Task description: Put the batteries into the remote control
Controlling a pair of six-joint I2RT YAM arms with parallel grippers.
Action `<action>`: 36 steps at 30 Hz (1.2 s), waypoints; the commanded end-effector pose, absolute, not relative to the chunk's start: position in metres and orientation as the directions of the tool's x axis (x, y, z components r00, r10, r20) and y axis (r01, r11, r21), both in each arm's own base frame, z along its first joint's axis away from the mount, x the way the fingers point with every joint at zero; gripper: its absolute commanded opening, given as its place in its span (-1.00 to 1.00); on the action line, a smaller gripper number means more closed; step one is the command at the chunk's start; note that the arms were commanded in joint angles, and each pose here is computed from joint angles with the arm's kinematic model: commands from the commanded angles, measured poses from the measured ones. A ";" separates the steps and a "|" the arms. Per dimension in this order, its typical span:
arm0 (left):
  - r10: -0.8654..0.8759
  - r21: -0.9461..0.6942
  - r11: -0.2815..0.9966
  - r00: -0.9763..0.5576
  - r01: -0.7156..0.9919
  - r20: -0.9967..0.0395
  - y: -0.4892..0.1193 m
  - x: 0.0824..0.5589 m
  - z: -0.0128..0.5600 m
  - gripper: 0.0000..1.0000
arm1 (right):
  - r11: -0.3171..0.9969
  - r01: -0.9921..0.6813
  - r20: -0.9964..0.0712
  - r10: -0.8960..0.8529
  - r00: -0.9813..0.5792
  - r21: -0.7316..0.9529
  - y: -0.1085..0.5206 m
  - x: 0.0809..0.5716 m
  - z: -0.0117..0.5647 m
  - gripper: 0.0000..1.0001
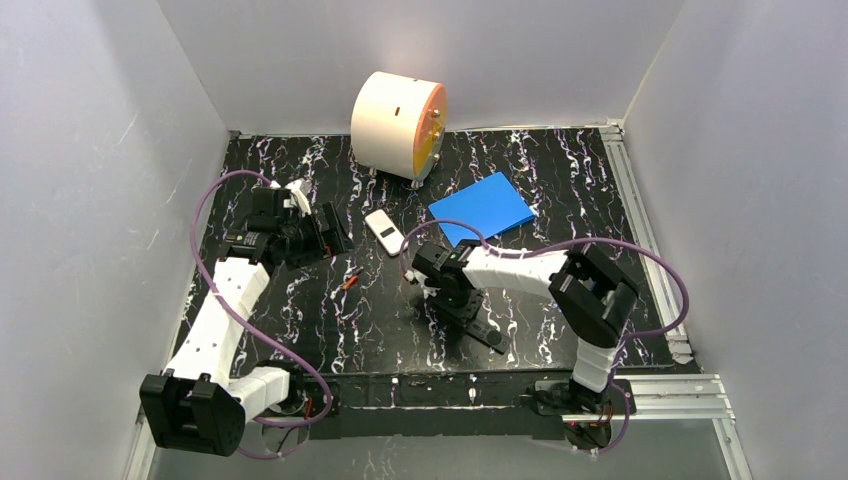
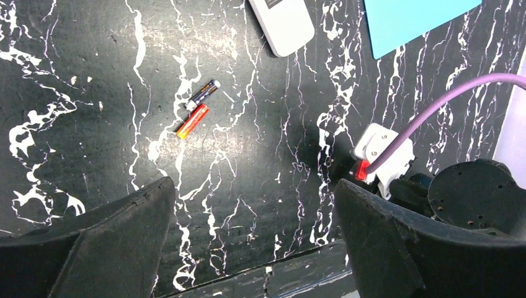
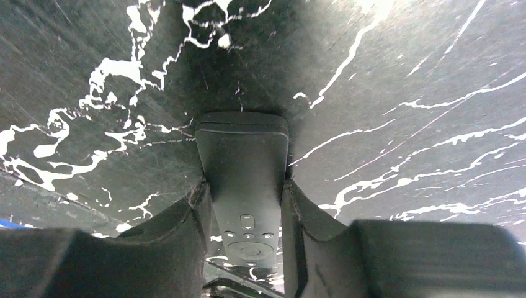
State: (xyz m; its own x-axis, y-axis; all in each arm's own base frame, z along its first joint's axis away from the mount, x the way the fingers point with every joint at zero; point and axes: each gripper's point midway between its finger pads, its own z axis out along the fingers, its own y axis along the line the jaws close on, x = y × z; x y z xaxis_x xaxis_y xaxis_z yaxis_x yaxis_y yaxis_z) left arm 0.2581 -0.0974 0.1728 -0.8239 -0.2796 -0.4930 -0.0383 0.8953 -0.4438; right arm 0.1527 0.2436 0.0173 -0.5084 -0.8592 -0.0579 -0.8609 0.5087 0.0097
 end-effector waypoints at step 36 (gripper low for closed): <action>-0.355 -0.836 0.240 -0.757 0.494 -0.549 -0.228 0.239 0.390 0.97 | -0.481 -0.591 -0.505 0.311 -0.805 0.647 0.329 0.238 0.473 -0.56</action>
State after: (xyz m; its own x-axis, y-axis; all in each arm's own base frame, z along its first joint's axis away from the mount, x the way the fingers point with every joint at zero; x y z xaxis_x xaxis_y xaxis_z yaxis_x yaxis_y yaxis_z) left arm 0.2469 -0.2114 0.3488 -0.7647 -0.3892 -0.5136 0.4143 0.3136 -0.8544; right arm 0.2802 0.3307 0.4379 -0.8295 0.3515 -0.4340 -0.5480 -0.3628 0.7537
